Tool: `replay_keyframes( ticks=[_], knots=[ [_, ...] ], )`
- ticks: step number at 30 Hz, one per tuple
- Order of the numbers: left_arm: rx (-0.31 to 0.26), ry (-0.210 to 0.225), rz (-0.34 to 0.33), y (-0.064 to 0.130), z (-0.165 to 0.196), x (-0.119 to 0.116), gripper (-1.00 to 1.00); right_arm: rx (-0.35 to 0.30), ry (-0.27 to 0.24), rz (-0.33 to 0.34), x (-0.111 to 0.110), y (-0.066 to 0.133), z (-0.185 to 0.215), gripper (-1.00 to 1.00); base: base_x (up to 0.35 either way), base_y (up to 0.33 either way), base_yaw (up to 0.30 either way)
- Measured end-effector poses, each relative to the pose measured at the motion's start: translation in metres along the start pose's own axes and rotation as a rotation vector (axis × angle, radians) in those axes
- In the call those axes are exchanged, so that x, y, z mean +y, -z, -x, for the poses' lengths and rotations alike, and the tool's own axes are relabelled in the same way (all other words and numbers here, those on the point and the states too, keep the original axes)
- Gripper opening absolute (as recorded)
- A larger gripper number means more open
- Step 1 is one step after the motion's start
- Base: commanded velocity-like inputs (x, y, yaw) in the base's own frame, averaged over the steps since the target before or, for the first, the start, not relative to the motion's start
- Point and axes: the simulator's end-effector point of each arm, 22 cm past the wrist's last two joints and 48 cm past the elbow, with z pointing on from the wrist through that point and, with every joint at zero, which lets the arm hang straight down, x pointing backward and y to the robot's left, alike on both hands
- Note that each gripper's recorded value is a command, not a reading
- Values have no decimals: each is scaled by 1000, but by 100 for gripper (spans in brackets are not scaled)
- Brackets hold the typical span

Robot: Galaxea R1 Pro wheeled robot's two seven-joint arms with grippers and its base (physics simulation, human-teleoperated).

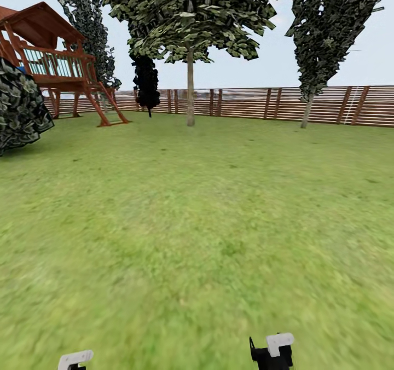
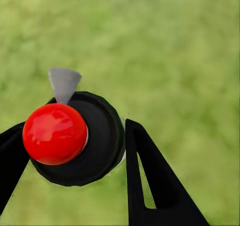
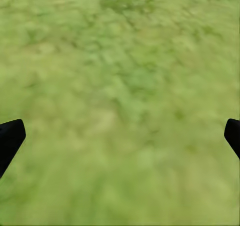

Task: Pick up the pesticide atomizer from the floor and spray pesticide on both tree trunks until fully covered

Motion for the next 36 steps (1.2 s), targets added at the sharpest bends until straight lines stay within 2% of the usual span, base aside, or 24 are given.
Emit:
replay_keyframes(
  ticks=[21, 36],
  knots=[
    [0, 0, 1, 0, 0, 1, -100, 0, 0, 0, 0, 0, 0, 100, 336, 72, 0],
    [-1, -1, 1, 0, 0, 1, -100, -1, 0, 0, 0, 0, 0, 100, 336, 6, 0]
  ],
)
